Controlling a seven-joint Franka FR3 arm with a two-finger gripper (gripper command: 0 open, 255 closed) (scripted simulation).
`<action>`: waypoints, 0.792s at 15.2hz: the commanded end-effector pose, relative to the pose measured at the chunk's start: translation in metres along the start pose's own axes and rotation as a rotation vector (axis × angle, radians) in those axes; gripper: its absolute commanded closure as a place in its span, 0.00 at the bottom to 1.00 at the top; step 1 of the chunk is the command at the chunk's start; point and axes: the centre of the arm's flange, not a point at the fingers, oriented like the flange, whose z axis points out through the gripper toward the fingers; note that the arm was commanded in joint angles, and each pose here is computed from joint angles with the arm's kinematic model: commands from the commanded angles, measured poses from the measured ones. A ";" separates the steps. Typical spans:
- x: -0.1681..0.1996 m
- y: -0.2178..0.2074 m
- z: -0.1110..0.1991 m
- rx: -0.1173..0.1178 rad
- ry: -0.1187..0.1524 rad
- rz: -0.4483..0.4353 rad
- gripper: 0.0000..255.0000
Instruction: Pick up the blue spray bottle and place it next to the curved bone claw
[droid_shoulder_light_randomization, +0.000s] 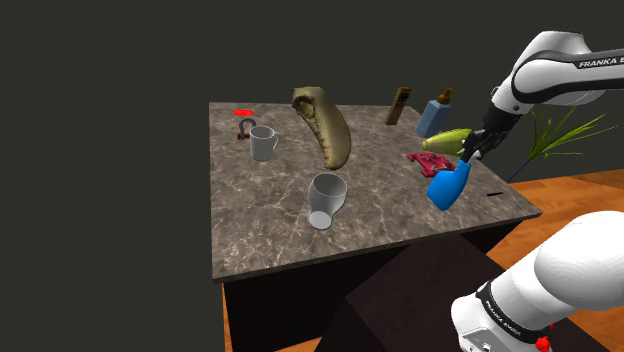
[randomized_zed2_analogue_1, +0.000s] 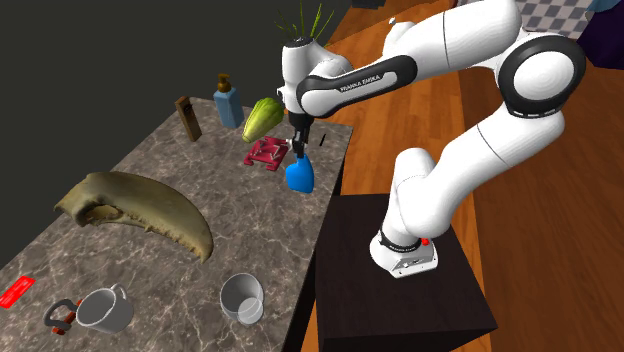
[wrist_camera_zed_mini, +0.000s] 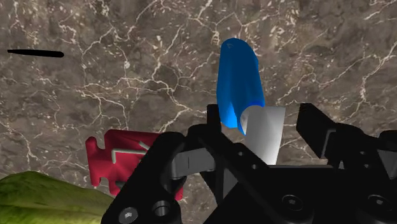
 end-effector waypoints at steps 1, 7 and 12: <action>0.000 0.000 0.000 0.000 0.000 0.000 1.00; 0.000 0.000 0.000 0.000 0.000 0.000 1.00; 0.000 0.000 -0.016 0.000 0.000 0.000 1.00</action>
